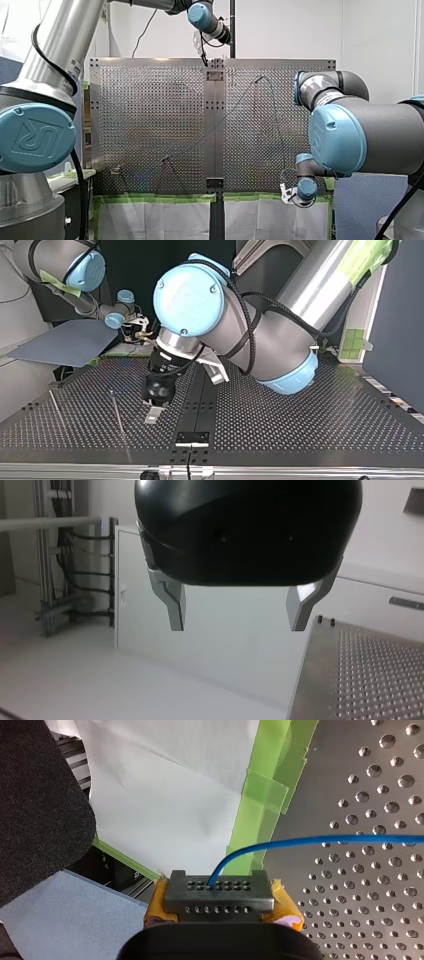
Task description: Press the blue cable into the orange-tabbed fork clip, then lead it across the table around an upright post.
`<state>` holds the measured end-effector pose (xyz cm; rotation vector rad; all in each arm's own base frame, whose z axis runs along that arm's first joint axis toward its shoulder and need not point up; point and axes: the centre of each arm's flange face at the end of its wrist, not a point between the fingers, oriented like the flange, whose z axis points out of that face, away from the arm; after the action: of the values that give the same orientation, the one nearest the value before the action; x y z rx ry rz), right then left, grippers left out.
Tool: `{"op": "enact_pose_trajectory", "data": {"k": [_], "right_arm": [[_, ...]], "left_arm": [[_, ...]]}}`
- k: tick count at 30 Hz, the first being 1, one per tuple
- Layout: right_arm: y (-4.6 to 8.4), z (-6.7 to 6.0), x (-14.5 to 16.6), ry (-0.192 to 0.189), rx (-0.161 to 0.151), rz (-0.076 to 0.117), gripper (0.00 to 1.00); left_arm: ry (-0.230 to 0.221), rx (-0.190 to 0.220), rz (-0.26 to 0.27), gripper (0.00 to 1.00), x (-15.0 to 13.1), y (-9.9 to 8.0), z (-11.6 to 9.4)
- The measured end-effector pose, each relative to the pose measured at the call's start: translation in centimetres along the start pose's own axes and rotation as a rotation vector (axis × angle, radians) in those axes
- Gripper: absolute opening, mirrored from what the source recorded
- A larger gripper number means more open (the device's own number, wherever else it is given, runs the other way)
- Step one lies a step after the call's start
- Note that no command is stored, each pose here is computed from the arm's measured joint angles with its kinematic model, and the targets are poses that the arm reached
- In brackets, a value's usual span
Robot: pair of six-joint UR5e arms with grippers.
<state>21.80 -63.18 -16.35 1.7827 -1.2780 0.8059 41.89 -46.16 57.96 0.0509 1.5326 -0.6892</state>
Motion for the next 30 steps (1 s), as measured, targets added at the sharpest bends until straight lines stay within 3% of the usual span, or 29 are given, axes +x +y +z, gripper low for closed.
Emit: {"op": "enact_pose_trajectory", "data": {"k": [3, 6, 19, 30], "right_arm": [[0.0, 0.0, 0.0, -0.001, 0.001, 0.000, 0.00], [0.0, 0.0, 0.0, -0.001, 0.001, 0.000, 0.00], [-0.1, 0.0, 0.1, -0.002, 0.001, -0.001, 0.00], [0.0, 0.0, 0.1, 0.000, 0.003, 0.000, 0.00]], "left_arm": [[0.010, -0.022, 0.003, 1.00, 0.2, 0.2, 0.4], [0.048, -0.024, 0.014, 1.00, 1.5, 0.2, 0.9], [0.153, 0.038, 0.003, 1.00, 5.5, -0.4, 1.9], [0.186, 0.076, 0.013, 1.00, 6.1, -1.3, 1.4]]}}
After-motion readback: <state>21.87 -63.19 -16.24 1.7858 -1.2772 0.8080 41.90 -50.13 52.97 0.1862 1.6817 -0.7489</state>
